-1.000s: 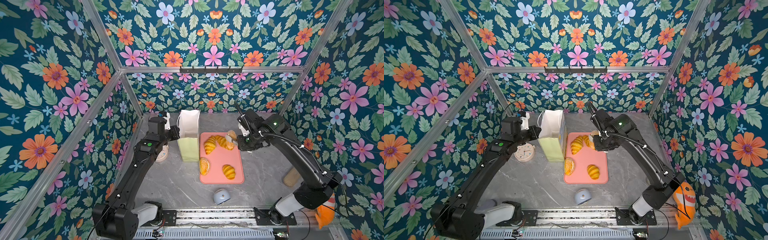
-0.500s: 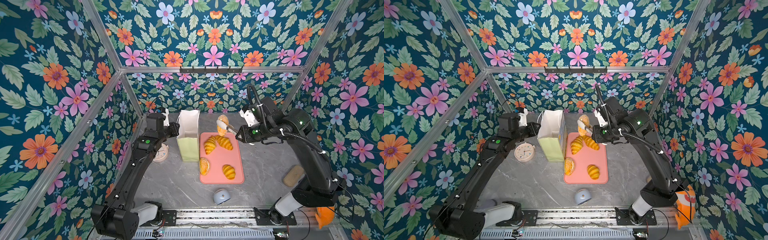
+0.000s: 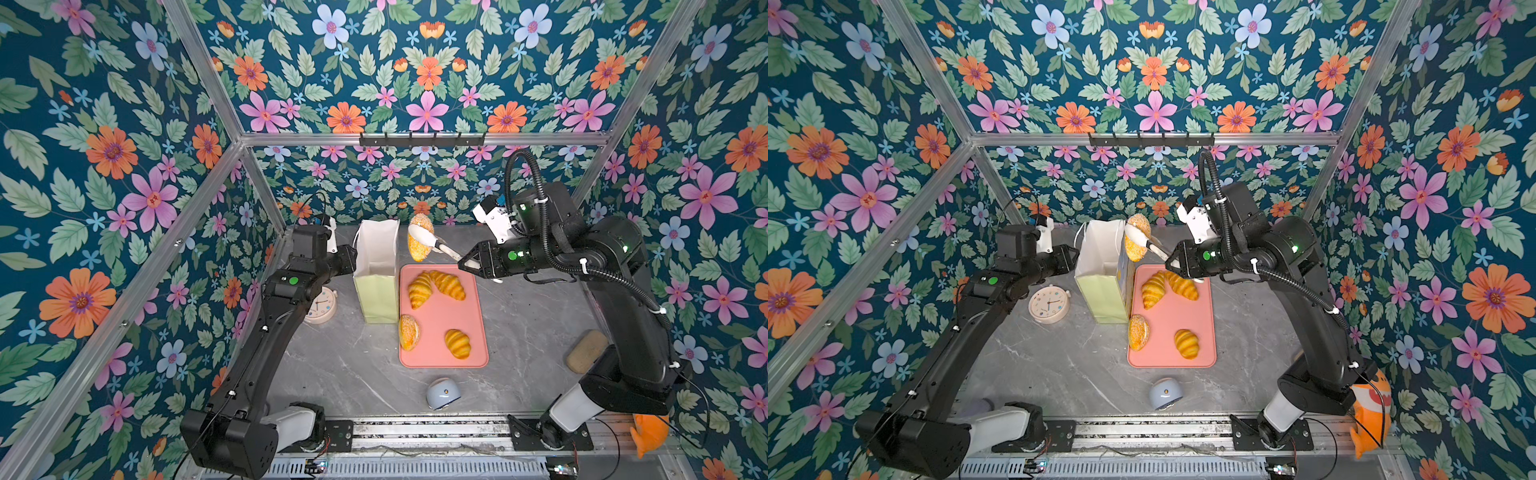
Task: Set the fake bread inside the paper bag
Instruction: 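Carry the bun with the tongs into the bag opening held by left gripper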
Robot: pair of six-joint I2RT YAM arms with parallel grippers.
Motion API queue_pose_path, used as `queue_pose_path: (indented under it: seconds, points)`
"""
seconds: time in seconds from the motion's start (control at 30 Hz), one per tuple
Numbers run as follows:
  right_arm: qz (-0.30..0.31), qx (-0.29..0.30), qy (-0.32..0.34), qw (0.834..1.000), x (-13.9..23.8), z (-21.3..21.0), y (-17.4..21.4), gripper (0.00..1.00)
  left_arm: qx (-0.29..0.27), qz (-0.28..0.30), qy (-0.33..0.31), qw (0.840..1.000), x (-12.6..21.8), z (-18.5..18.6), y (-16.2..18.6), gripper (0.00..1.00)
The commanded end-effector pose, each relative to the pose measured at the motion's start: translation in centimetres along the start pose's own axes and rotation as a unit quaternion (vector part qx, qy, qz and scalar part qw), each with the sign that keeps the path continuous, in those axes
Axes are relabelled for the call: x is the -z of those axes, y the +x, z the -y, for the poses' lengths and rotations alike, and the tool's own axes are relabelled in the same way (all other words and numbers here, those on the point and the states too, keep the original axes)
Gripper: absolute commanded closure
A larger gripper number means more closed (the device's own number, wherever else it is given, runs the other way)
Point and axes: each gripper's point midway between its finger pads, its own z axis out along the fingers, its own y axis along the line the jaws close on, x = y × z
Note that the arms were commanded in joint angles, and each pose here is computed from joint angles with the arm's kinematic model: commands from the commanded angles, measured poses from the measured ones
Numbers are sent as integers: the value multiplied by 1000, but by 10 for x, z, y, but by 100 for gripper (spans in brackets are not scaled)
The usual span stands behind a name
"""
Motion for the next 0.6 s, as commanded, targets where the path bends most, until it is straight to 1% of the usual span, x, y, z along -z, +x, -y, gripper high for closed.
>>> queue_pose_path:
  seconds: [0.0, 0.03, 0.2, 0.57]
  points:
    - [18, 12, -55, 998, 1, -27, -11, 69, 3, -11, -5, 1000, -2, -2, 3, 58]
    - [5, 10, -52, 999, -15, -27, -14, 69, 6, -13, -3, 1000, -4, -1, 4, 58]
    - [-2, 16, -58, 998, -33, -36, -19, 69, 4, -16, -1, 1000, -6, 0, 7, 59]
    - [-11, 20, -22, 1000, -72, -35, -22, 69, 8, -16, 3, 1000, -9, 1, 9, 65]
